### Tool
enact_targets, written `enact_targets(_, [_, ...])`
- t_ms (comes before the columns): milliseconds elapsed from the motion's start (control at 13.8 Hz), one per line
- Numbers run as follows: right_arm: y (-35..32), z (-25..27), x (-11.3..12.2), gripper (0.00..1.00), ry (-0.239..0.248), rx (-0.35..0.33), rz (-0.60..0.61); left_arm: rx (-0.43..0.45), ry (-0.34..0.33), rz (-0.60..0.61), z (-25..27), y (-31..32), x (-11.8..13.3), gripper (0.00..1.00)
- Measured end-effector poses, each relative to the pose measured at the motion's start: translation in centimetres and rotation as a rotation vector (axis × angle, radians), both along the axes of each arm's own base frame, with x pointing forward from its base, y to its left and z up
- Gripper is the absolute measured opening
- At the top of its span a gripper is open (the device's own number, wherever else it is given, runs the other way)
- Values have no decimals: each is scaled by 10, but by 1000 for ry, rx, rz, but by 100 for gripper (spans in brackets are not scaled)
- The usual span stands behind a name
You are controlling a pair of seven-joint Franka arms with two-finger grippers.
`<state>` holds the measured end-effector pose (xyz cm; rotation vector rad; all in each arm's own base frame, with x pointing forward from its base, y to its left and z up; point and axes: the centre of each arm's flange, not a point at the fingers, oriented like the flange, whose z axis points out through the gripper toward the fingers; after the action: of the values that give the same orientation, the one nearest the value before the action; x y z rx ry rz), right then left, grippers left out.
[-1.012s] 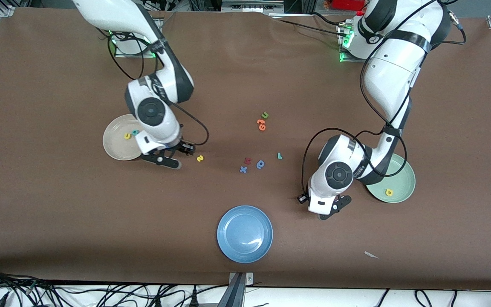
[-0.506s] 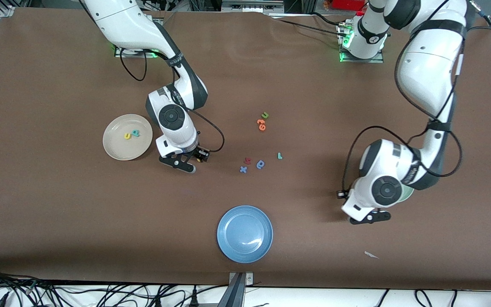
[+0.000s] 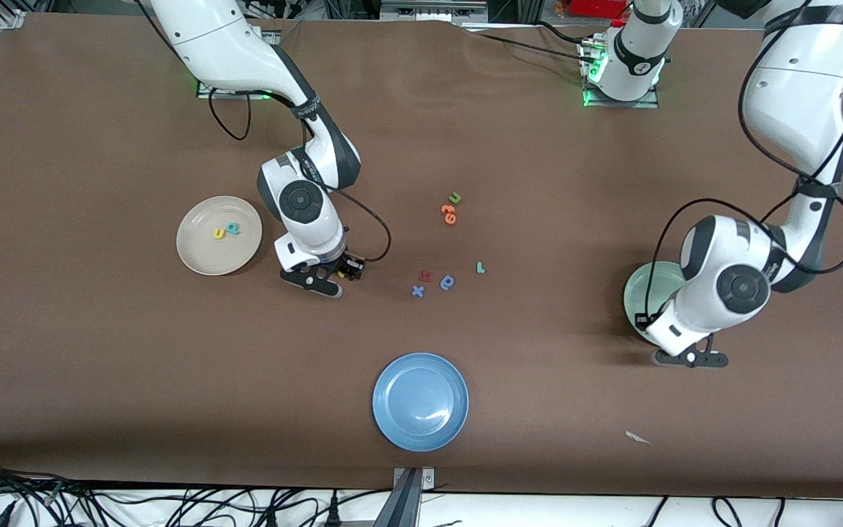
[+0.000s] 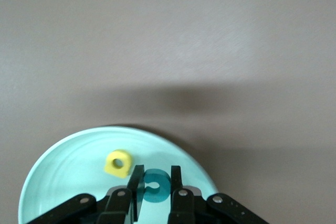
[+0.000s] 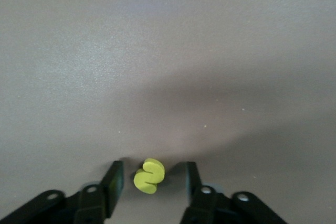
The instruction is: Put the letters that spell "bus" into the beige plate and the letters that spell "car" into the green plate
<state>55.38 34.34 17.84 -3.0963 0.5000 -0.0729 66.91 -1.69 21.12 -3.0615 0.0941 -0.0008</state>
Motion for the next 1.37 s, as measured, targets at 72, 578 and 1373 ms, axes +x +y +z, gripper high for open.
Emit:
enact_targets(72, [1,-2,-1,54,-1,0,3,-10,-7,-3,-7,13,-12,24])
enact_targets(578, [-5,6,5,25,12,-18,1,-81,-13,23,18,-44,-22,73])
enact_targets(1373, [-261,53,-20,25,246,-141,245,-95,44,204,0,-310,-109,100])
